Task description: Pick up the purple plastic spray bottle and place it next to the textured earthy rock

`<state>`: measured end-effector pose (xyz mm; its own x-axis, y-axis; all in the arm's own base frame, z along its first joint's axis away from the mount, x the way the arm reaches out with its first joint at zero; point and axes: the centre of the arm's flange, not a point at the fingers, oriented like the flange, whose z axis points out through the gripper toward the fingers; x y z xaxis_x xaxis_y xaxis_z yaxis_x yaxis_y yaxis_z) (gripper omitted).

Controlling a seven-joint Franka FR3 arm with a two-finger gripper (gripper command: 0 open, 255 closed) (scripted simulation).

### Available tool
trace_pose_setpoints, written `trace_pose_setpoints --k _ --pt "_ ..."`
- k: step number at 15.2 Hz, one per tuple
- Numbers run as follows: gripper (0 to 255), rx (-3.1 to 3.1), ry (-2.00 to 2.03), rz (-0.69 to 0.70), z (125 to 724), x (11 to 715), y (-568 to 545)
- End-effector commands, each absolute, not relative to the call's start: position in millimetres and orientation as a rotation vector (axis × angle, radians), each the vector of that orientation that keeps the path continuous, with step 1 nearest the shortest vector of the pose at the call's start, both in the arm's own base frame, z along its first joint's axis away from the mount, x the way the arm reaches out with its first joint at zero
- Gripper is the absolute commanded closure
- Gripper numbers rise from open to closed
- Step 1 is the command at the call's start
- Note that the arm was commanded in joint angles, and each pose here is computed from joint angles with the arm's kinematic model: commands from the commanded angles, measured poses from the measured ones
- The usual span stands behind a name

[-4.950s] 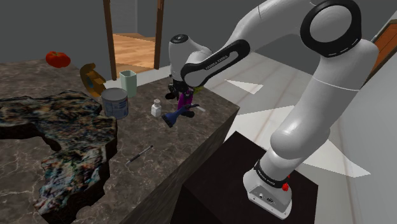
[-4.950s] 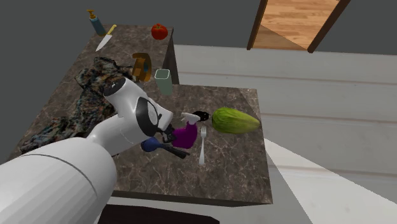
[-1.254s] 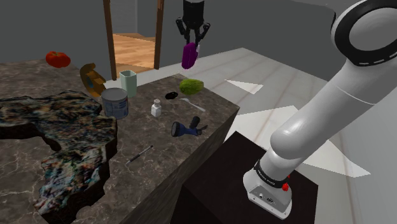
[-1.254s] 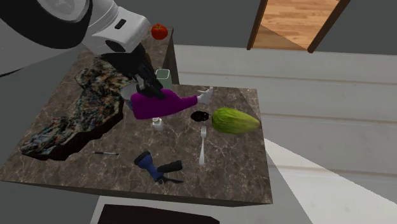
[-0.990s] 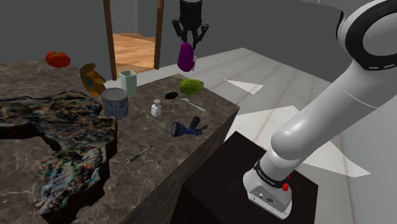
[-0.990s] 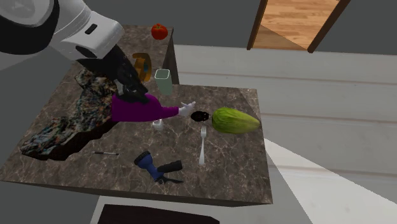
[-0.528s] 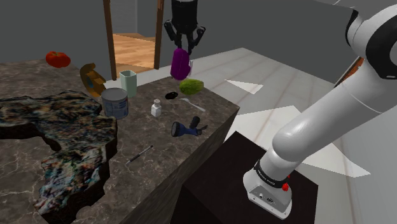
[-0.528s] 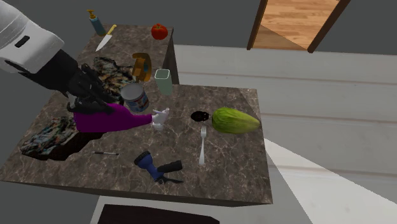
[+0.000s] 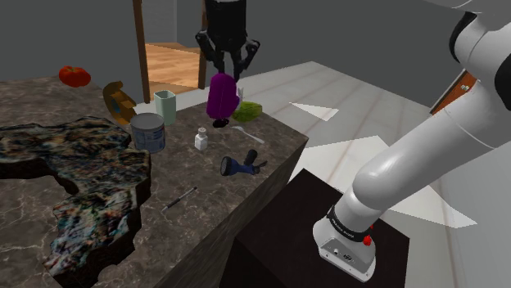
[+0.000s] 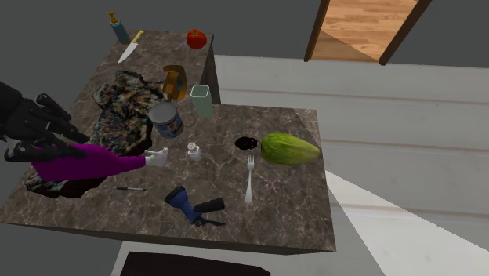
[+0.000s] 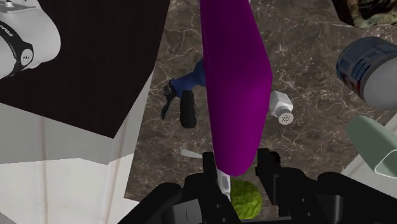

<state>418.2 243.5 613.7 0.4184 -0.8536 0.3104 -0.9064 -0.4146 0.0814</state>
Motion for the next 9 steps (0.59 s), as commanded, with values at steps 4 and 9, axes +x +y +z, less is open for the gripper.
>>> trace_pose_setpoints --k 4,9 --pt "255 2.436 -1.545 0.324 604 403 272" --pt "255 2.436 -1.545 0.324 578 403 272"
